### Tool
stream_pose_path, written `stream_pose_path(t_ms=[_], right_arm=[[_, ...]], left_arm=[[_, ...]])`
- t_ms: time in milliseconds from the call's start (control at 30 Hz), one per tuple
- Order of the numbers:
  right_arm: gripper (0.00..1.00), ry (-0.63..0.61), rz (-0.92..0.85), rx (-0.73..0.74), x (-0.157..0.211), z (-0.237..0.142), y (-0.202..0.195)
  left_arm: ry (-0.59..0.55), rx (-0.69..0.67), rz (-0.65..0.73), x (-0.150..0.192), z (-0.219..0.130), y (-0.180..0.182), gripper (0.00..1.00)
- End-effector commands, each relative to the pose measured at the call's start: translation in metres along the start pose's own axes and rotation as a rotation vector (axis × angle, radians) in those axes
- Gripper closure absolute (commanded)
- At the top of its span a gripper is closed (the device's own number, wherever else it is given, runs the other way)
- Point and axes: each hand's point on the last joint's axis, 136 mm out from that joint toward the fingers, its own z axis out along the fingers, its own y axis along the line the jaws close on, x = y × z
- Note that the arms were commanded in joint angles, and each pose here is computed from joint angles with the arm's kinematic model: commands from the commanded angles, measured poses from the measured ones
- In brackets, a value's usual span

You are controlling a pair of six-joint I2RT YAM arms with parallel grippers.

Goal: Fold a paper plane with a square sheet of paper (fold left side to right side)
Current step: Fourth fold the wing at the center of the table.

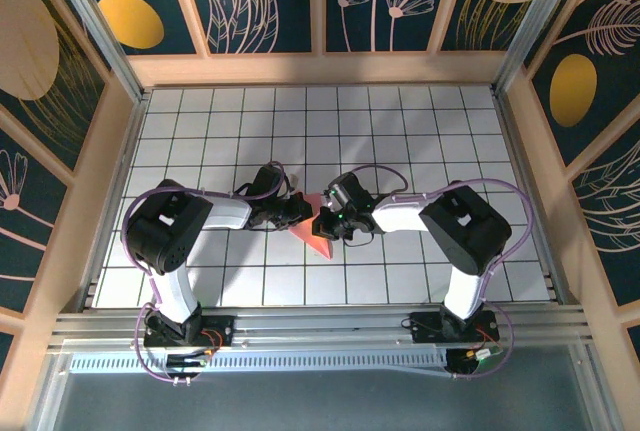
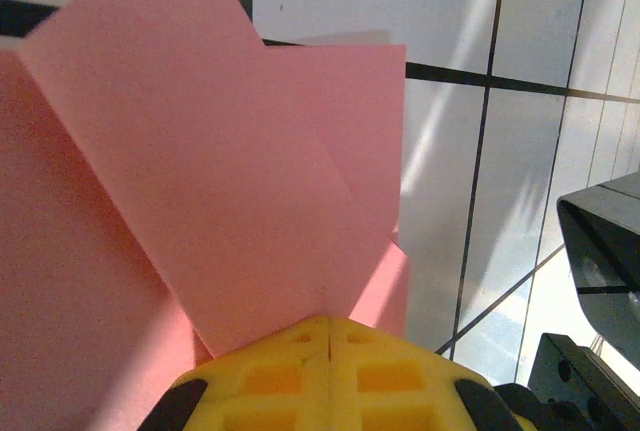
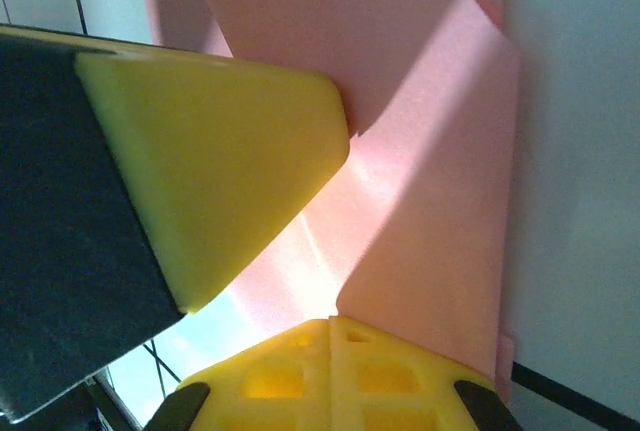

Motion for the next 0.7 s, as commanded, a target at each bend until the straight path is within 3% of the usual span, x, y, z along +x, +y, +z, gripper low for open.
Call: stream_pose_path(t_ms=[0, 667], right_arm=[[1.0, 0.112, 0.032, 0.111, 0.042, -0.002, -0.03], [1.0, 0.129, 0.083, 0.151, 0.075, -0.025, -0.049]], left_arm=[[0.009, -0.131, -0.04, 0.006, 0.007, 0.037, 1.0], [0.006, -0.148, -0.037, 0.005, 0.006, 0.038, 1.0]])
